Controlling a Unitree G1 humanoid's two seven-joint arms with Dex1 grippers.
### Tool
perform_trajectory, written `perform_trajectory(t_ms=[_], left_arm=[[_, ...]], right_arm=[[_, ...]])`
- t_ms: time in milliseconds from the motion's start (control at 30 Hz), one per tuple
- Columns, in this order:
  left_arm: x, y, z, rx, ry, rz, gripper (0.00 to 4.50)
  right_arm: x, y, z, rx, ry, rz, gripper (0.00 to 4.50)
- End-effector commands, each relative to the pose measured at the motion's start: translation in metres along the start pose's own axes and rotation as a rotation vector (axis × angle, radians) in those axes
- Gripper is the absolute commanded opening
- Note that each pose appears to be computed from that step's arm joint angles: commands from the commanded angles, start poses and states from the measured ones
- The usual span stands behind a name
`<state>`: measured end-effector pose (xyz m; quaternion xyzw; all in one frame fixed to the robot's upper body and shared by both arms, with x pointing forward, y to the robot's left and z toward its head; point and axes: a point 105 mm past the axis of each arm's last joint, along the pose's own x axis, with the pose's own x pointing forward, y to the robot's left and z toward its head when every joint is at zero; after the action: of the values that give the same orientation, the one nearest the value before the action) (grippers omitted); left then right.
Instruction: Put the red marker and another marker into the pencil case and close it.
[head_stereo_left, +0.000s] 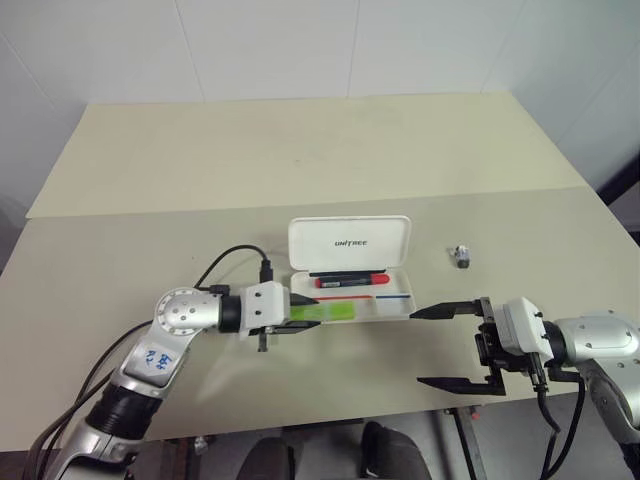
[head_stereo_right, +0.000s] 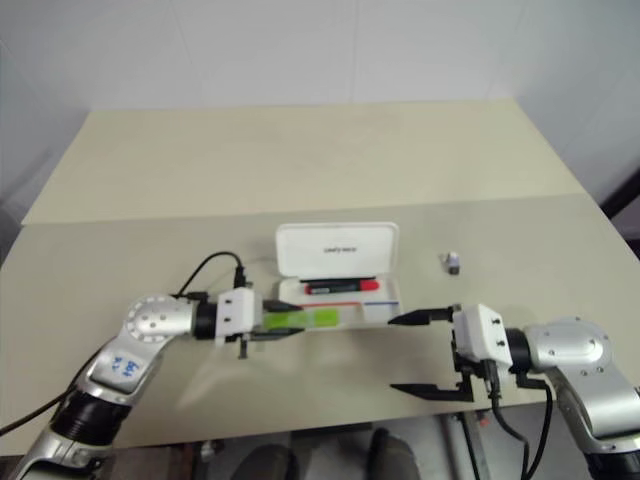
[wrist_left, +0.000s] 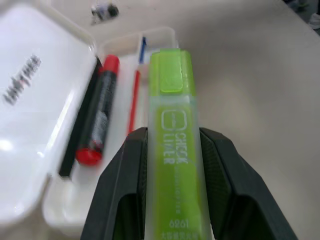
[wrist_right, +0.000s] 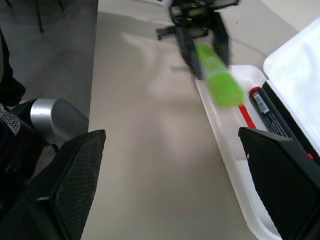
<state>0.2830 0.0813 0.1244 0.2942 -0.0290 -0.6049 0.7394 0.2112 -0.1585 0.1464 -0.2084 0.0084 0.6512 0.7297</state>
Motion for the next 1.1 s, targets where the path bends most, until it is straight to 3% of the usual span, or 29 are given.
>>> perform_trajectory(t_ms=[33,500,833,867,1100], left_arm=[[0.006,0.009,0.007,0.021,-0.006,0.026,1.12],[0.024,0.008,0.006,0.021,-0.023,-0.03,1.12],[0.036,-0.001,0.002,-0.072,-0.02,-0.096,1.12],[0.036,0.0,0.001,-0.077,-0.017,-0.087,1.91],[0.04,0.003,0.006,-0.068,-0.031,-0.075,4.2]], right_arm=[[-0.005,0.0,0.011,-0.033,-0.001,-0.038,4.5],[-0.003,0.002,0.014,-0.042,-0.001,-0.093,4.5],[-0.001,0.001,0.016,-0.05,-0.003,-0.123,4.5],[0.0,0.001,0.016,-0.05,-0.004,-0.125,4.5],[0.004,0.0,0.016,-0.051,-0.011,-0.139,4.5]])
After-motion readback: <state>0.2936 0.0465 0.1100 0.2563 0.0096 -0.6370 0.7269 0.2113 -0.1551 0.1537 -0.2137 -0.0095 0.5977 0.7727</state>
